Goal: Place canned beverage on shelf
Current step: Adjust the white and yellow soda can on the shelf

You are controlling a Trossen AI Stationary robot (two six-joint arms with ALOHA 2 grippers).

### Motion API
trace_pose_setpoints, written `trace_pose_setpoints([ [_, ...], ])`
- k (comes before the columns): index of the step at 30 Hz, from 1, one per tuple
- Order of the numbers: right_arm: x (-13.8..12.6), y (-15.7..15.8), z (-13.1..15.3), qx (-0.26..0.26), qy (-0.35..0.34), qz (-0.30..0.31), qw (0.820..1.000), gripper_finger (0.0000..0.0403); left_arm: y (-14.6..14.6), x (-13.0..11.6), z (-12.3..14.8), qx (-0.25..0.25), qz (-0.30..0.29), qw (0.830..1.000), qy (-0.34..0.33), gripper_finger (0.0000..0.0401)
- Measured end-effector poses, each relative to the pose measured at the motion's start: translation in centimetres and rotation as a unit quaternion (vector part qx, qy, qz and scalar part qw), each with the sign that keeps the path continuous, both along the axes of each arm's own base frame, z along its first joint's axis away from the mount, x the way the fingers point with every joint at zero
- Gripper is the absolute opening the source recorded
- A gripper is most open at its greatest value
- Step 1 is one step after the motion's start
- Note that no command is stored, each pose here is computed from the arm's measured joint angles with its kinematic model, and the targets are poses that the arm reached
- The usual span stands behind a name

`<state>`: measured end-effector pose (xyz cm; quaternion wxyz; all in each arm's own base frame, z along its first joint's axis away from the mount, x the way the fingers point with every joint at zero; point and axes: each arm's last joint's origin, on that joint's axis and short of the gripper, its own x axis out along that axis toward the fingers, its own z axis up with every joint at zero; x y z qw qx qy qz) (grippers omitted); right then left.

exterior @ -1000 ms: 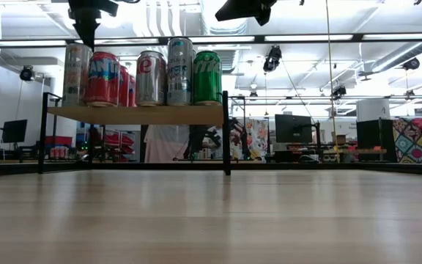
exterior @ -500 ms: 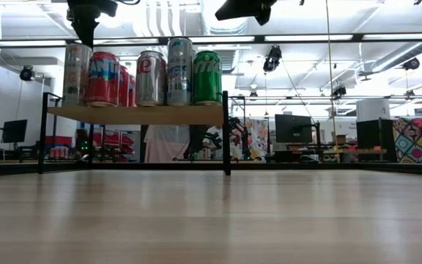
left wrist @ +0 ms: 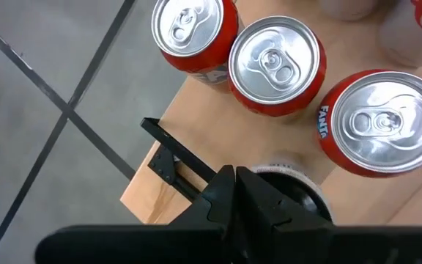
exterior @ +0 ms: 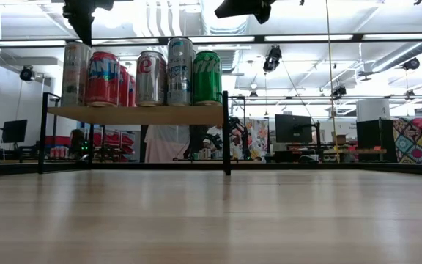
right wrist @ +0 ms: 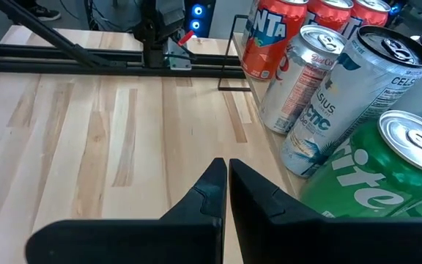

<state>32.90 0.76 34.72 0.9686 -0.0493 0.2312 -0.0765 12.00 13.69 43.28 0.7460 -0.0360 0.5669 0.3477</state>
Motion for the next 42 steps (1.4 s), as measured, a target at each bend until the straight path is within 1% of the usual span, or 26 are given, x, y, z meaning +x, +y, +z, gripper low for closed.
trace_pose_setpoints([
  [6, 0.0, 0.0, 0.1, 0.0, -0.005, 0.0, 1.0, 0.0009, -0.7, -0.7, 0.4, 0.009, 0.009, 1.0, -0.014, 0.0],
  [15, 0.1, 0.0, 0.2, 0.0, -0.011, 0.0, 1.0, 0.0009, -1.3, -1.2, 0.8, 0.012, 0.056, 0.997, -0.049, 0.0],
  [18, 0.1, 0.0, 0.2, 0.0, -0.011, 0.0, 1.0, 0.0009, -1.4, -1.4, 0.7, 0.01, 0.063, 0.997, -0.052, 0.0],
  [27, 0.1, 0.0, 0.2, -0.001, -0.013, 0.0, 1.0, 0.0009, -2.2, -2.0, -0.5, -0.001, 0.066, 0.997, -0.043, 0.0],
  [33, 0.2, 0.0, 0.4, 0.0, -0.023, 0.0, 1.0, 0.0009, -2.8, -2.5, -0.8, -0.018, 0.055, 0.996, -0.062, 0.0],
  [42, 0.2, 0.0, 0.5, 0.0, -0.027, 0.0, 1.0, 0.0009, -3.4, -2.9, -0.9, -0.016, 0.055, 0.996, -0.068, 0.0],
])
